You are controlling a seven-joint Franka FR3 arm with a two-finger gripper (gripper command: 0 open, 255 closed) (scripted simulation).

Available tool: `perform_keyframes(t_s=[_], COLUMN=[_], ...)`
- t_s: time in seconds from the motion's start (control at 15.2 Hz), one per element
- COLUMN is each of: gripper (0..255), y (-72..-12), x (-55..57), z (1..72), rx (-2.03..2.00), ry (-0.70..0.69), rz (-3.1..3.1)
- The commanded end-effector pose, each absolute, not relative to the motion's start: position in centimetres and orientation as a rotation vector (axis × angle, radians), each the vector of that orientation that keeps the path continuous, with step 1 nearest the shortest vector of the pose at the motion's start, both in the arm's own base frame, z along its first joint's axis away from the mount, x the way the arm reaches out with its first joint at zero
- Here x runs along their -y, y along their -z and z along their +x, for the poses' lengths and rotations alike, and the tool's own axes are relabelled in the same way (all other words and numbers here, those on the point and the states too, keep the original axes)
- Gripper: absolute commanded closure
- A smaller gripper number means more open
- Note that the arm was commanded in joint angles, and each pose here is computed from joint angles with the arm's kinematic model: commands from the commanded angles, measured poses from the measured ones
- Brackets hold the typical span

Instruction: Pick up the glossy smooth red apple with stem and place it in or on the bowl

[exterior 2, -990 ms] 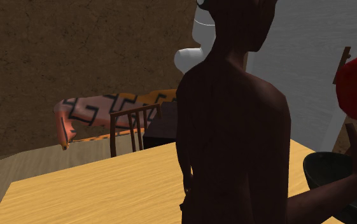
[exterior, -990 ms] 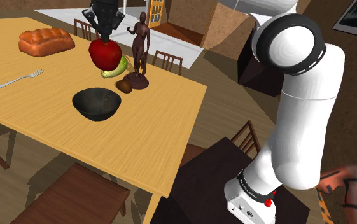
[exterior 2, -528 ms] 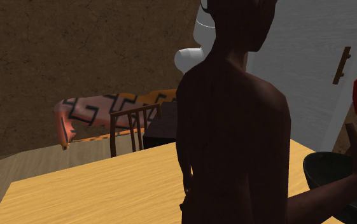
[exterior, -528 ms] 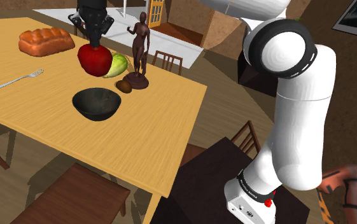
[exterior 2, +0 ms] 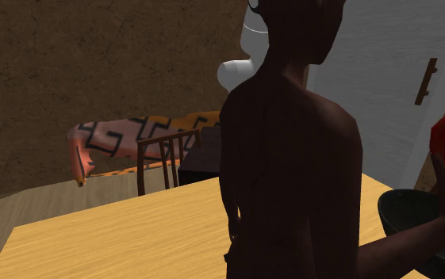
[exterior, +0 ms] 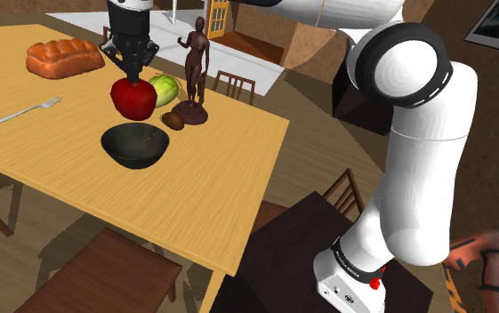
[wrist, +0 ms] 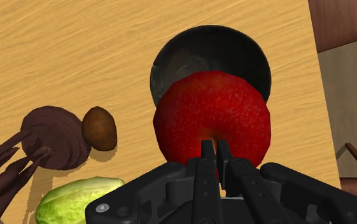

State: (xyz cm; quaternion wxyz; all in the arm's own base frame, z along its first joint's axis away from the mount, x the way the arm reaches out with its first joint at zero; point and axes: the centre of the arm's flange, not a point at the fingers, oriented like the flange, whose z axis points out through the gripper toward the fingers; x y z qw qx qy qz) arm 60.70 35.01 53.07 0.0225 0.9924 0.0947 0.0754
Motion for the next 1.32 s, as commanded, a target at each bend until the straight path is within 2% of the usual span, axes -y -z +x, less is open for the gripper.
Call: perform_keyframes(t_s=[0.0, 0.79, 1.25], gripper=[255, 255, 255], y=[-52.1, -45.6, -45.6], x=[-35.0, -35.0, -35.0], z=[60.7, 60.7, 60.7], rx=[-0.293, -0.293, -0.293], ry=[-0.235, -0.235, -0.235], rz=[3.074, 3.074, 3.074])
